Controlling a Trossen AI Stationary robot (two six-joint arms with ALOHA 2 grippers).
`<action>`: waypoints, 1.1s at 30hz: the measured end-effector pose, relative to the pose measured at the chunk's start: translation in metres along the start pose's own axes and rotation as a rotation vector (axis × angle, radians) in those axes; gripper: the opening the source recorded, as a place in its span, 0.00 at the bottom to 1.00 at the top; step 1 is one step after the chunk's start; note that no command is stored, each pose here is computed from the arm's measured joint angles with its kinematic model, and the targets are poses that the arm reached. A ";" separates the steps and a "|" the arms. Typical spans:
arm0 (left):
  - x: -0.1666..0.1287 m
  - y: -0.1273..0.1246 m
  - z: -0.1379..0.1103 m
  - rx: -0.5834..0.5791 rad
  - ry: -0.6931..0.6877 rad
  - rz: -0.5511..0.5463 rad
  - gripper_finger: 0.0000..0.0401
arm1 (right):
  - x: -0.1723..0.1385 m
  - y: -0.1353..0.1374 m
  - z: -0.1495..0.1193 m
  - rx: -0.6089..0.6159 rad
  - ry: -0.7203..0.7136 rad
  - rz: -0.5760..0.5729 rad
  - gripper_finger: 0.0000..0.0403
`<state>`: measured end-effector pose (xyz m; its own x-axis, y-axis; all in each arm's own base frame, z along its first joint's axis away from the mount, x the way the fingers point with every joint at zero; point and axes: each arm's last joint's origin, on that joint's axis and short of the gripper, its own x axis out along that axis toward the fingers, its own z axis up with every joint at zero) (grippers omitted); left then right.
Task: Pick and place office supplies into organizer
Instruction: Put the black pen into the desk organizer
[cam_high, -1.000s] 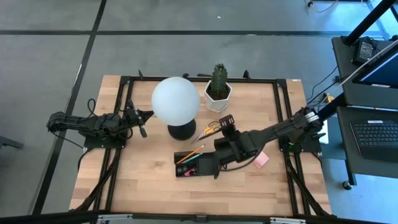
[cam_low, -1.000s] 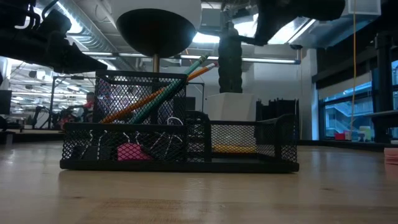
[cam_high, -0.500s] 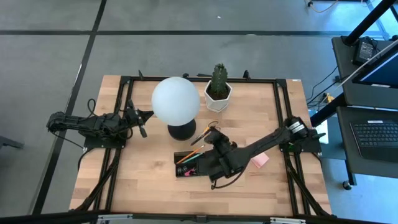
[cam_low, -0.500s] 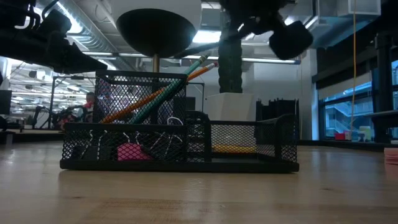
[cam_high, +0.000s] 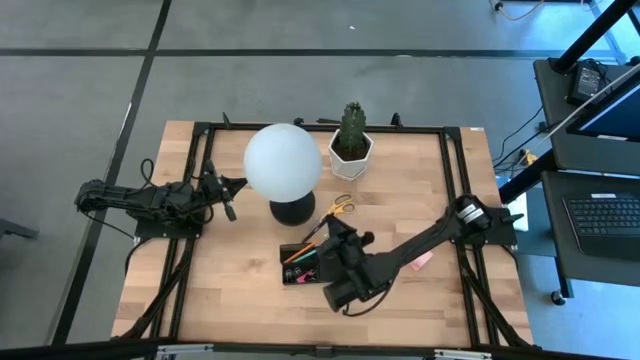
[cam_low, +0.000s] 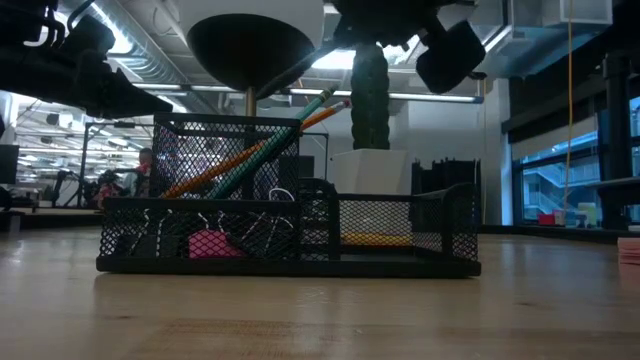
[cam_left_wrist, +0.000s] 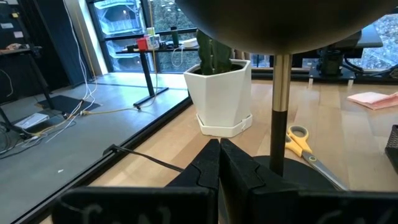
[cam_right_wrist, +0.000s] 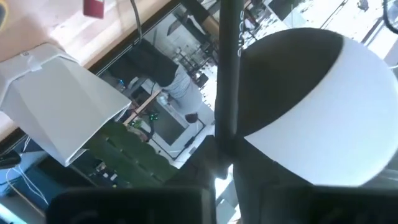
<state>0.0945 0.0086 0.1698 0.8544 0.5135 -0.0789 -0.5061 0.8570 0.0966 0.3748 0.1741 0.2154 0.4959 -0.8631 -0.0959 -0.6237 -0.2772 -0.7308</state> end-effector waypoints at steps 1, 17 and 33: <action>0.000 0.000 0.000 0.000 0.000 0.000 0.01 | -0.002 0.000 0.000 -0.004 -0.003 -0.005 0.08; 0.000 0.000 0.000 0.000 0.000 0.000 0.01 | -0.014 0.000 0.004 0.021 -0.032 -0.023 0.08; 0.000 0.000 0.000 0.000 0.000 0.000 0.01 | -0.016 0.006 0.020 0.017 -0.055 -0.014 0.08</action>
<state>0.0945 0.0086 0.1698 0.8544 0.5136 -0.0790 -0.5062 0.8569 0.0970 0.3752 0.1943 0.1987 0.5374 -0.8344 -0.1225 -0.6065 -0.2814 -0.7436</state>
